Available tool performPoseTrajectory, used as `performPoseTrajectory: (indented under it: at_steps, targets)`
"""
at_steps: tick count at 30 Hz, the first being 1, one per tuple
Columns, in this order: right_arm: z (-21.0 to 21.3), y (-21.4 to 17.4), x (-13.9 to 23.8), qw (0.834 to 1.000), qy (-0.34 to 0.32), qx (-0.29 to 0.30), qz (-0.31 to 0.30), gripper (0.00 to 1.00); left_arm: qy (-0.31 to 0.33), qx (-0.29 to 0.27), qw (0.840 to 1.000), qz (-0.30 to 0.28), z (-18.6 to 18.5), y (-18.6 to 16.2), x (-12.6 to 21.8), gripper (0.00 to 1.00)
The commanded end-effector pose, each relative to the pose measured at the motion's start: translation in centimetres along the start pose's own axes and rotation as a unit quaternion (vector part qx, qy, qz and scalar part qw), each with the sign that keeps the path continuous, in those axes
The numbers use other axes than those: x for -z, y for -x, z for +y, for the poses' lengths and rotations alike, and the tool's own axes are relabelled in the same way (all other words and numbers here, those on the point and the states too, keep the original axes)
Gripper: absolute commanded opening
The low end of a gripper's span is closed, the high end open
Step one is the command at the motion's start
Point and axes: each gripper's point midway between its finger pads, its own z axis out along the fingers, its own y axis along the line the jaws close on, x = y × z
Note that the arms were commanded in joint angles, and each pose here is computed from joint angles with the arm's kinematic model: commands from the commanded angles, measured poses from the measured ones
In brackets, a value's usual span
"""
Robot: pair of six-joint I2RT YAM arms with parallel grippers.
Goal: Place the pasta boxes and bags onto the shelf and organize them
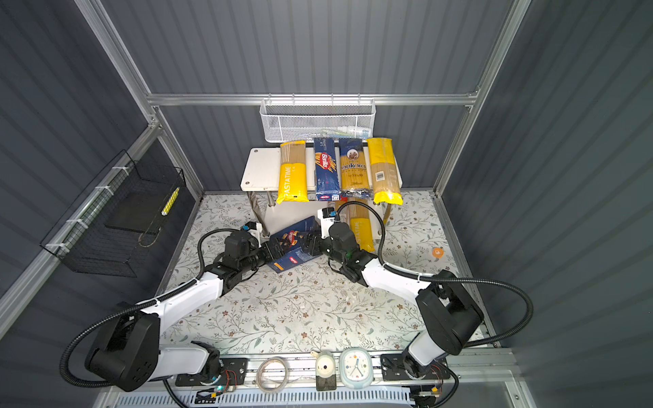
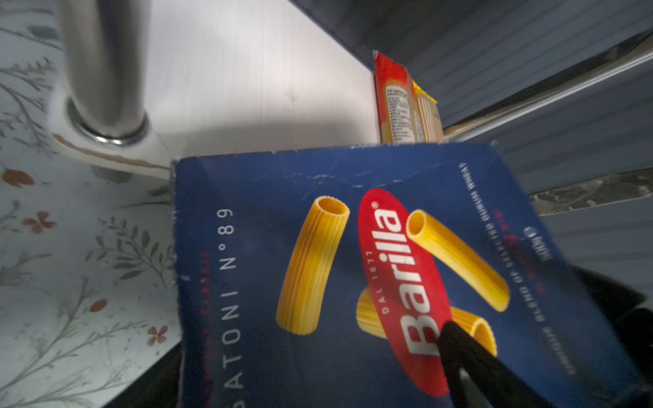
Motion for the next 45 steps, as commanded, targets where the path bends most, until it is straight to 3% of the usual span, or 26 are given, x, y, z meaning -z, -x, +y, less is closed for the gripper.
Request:
performPoseTrajectory:
  at_steps: [1, 22, 29, 39, 45]
  targets:
    - [6.2, 0.4, 0.1, 0.993, 0.120, 0.015, -0.001, 0.77, -0.201, -0.075, 0.976, -0.027, -12.3, 2.9, 1.9, 0.99]
    - [4.9, -0.2, 0.3, 0.993, 0.112, 0.014, -0.015, 0.77, -0.170, -0.139, 0.974, -0.049, -12.9, 3.9, 3.1, 1.00]
    - [2.0, -4.4, 1.8, 0.997, 0.072, -0.018, 0.026, 0.77, -0.100, -0.125, 0.986, -0.036, -10.0, 3.2, 3.2, 1.00]
    - [0.3, -9.3, 3.1, 0.994, 0.045, -0.062, 0.073, 0.76, -0.075, -0.072, 0.995, -0.001, -6.0, -1.0, 3.6, 0.99]
    - [-1.5, -10.7, 4.1, 0.995, 0.006, -0.059, 0.086, 0.76, 0.017, -0.090, 0.996, 0.018, -2.2, -2.2, 4.7, 0.99]
